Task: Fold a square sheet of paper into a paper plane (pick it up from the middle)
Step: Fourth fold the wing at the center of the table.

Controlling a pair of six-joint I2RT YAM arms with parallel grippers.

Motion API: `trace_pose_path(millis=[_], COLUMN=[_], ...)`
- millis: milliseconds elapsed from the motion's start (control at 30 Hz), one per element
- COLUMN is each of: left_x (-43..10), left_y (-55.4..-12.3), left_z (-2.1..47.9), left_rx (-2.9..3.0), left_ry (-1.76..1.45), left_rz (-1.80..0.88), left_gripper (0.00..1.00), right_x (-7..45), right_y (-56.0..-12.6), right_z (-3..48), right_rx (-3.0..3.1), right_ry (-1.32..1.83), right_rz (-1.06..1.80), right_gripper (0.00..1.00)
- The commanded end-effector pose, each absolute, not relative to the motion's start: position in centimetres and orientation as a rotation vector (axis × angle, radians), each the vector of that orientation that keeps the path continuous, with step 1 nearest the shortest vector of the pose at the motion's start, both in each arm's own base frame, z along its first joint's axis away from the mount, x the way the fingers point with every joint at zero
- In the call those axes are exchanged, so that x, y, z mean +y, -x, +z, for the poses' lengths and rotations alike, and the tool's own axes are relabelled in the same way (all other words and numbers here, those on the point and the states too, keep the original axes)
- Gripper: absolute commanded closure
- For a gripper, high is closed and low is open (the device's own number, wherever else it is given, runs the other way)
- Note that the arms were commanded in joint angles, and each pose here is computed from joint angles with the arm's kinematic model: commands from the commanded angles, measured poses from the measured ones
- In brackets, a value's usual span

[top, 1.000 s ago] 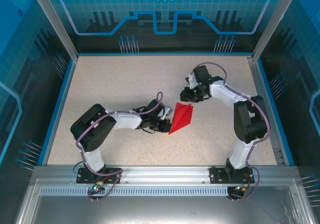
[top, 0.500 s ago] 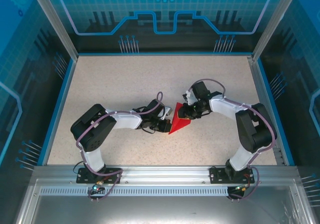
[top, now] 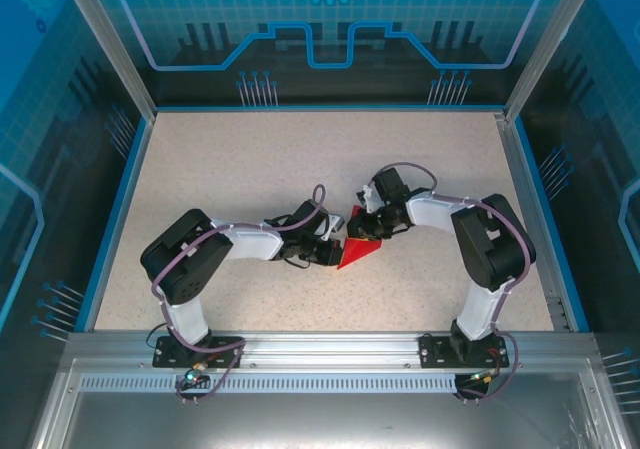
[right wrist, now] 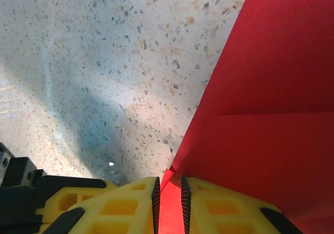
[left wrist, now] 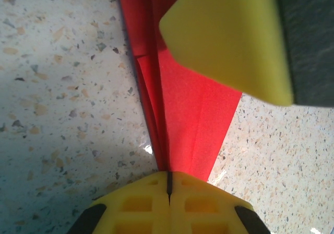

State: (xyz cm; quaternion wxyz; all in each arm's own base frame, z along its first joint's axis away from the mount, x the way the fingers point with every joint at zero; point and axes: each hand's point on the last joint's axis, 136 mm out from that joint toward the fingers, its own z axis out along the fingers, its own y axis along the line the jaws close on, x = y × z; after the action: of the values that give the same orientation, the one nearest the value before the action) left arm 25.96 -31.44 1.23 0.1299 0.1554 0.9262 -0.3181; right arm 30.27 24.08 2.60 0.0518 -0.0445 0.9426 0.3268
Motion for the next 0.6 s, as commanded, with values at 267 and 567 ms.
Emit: trace_pose_path(millis=[267,567], left_x=[-28.2,-29.0], left_y=[-21.0,-21.6], left_z=[-4.4,-2.4], left_rx=[2.934,2.898], left_ry=[-0.479,-0.491], left_rz=[-0.764,-0.801], left_gripper=[1.0,0.94], right_x=[24.6,23.9], right_y=[-30.6,-29.9], right_z=[0.7,-0.8], right_rx=[2.895,2.955], right_ry=[0.153,0.156], right_rz=[0.976,0.918], right_gripper=[0.8,0.8])
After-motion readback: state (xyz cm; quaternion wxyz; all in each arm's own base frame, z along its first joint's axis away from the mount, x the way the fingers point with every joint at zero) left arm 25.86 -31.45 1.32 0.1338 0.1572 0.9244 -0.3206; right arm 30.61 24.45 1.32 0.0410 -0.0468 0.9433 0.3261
